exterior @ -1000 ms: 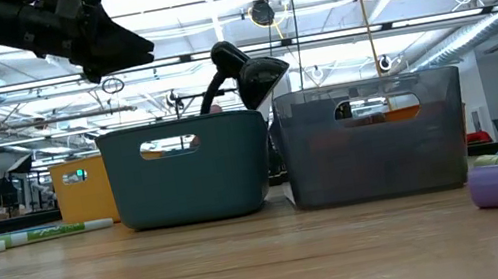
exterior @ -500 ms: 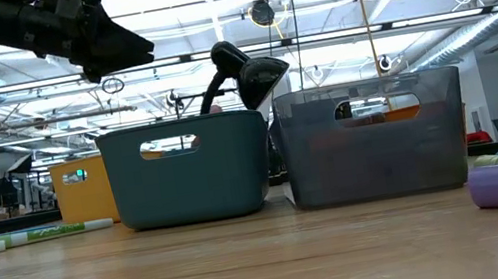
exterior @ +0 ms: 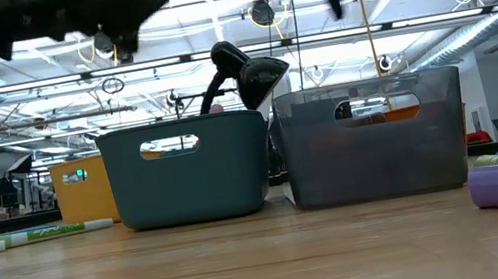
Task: Pick & Place Markers
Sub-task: Put the white and black highlighter into the yellow bin
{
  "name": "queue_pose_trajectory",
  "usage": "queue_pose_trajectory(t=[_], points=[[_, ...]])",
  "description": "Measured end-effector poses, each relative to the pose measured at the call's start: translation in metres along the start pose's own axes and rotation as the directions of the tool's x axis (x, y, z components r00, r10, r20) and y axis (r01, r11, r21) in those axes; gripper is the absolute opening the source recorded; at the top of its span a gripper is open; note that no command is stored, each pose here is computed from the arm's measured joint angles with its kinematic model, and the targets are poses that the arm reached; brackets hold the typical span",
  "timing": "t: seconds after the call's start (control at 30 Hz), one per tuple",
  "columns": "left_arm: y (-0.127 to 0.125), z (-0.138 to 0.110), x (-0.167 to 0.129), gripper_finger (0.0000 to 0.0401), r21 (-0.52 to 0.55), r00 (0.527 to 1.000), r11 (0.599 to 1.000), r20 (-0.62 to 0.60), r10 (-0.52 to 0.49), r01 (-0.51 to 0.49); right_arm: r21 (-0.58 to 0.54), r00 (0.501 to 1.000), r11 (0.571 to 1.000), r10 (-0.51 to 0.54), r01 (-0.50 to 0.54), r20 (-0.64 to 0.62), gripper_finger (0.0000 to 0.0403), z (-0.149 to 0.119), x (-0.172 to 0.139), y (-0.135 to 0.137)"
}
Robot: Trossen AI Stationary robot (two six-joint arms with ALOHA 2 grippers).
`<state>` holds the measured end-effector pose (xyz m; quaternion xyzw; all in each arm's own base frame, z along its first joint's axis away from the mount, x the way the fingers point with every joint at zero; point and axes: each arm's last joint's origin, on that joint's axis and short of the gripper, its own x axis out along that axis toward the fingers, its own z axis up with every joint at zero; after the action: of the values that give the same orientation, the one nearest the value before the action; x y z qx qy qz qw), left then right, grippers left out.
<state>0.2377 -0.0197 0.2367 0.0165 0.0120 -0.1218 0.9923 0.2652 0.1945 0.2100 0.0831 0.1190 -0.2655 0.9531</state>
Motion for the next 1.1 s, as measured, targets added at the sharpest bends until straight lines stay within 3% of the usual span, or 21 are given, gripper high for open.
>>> queue_pose_trajectory(t=[0.13, 0.27, 0.57, 0.8, 1.1], points=[[-0.013, -0.011, 0.019, 0.017, 0.098, 0.996, 0.993, 0.056, -0.065, 0.06, 0.005, 0.992, 0.992, 0.124, -0.124, 0.036, 0.0021, -0.009, 0.009, -0.004], [-0.021, -0.021, 0.032, 0.017, 0.117, 0.989, 0.99, 0.111, -0.095, 0.082, 0.035, 0.96, 0.963, 0.261, -0.265, 0.098, 0.0021, -0.013, 0.009, -0.011], [-0.019, -0.013, 0.096, 0.017, -0.045, 0.993, 0.993, 0.045, -0.107, 0.109, 0.027, 0.951, 0.959, 0.276, -0.282, 0.138, 0.0022, -0.016, 0.008, -0.016], [-0.028, -0.018, 0.135, 0.017, -0.009, 0.99, 0.99, -0.005, -0.139, 0.139, 0.023, 0.951, 0.959, 0.278, -0.283, 0.138, 0.0022, -0.016, 0.007, -0.016], [-0.029, -0.019, 0.16, 0.017, -0.019, 0.99, 0.989, 0.006, -0.144, 0.144, 0.026, 0.95, 0.958, 0.278, -0.285, 0.14, 0.0022, -0.015, 0.007, -0.016]])
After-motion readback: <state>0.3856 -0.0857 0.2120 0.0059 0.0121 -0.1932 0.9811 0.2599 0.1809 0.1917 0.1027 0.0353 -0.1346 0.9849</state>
